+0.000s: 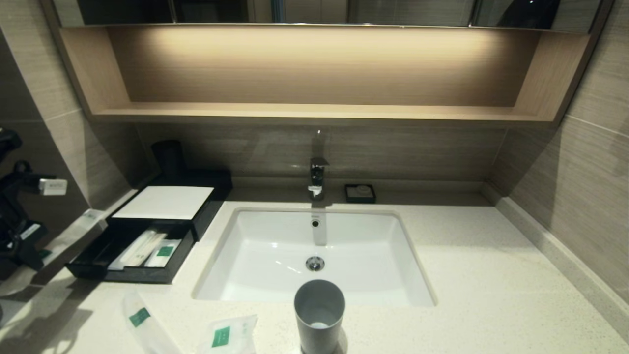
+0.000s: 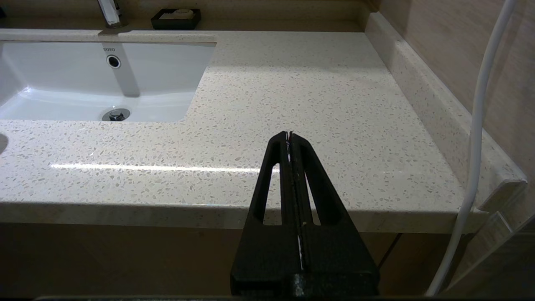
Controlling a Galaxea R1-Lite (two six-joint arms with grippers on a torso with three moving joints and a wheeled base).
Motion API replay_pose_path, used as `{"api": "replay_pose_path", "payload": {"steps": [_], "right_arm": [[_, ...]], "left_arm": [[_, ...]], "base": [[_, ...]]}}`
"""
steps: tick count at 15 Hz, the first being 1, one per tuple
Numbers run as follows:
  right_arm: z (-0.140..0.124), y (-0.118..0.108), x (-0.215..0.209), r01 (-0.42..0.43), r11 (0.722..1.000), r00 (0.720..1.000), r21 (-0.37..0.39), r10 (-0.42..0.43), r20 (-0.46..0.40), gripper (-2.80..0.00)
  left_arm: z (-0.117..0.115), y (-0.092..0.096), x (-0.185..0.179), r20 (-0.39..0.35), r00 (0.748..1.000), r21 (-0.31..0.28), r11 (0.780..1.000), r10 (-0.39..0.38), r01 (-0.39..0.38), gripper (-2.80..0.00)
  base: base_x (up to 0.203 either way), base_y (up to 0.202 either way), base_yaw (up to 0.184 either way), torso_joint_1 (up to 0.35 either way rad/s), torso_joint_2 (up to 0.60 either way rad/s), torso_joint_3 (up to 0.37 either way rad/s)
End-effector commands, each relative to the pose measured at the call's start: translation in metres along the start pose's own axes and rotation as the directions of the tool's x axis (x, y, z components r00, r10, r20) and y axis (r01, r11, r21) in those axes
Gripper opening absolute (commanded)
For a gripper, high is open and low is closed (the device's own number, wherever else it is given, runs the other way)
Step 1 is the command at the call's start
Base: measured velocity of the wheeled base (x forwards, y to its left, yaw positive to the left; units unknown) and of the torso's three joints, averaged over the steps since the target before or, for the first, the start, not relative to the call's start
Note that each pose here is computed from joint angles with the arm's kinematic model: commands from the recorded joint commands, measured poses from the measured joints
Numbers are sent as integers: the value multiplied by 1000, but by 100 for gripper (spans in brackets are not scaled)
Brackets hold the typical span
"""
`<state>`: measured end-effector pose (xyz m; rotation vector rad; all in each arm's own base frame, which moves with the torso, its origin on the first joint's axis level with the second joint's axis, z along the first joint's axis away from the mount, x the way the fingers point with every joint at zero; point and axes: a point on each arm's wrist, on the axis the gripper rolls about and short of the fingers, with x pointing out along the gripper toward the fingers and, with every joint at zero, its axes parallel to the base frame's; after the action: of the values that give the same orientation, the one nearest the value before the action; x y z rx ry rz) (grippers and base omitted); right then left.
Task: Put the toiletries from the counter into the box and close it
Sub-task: Place the bathroom toiletry into the drawer
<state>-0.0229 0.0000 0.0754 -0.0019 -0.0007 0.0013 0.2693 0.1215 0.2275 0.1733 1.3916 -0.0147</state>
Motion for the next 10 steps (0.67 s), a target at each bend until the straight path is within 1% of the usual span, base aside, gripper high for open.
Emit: {"api": "replay_pose_path", "payload": {"steps": [1, 4, 10], "right_arm": [[0, 0, 0, 0, 1000, 1000, 0, 0, -2, -280], [0, 0, 0, 0, 1000, 1000, -1, 0, -2, -280], [0, 0, 0, 0, 1000, 1000, 0, 0, -1, -280]], "left_arm": [[7, 3, 13, -32, 999, 15, 1000, -21, 21, -280], [15, 6, 19, -61, 997, 23, 999, -43, 44, -280], [30, 10, 35, -85, 995, 26, 998, -61, 63, -280]], "base": [[0, 0, 0, 0, 0, 0], [0, 0, 0, 0, 0, 0], [0, 0, 0, 0, 0, 0]]}}
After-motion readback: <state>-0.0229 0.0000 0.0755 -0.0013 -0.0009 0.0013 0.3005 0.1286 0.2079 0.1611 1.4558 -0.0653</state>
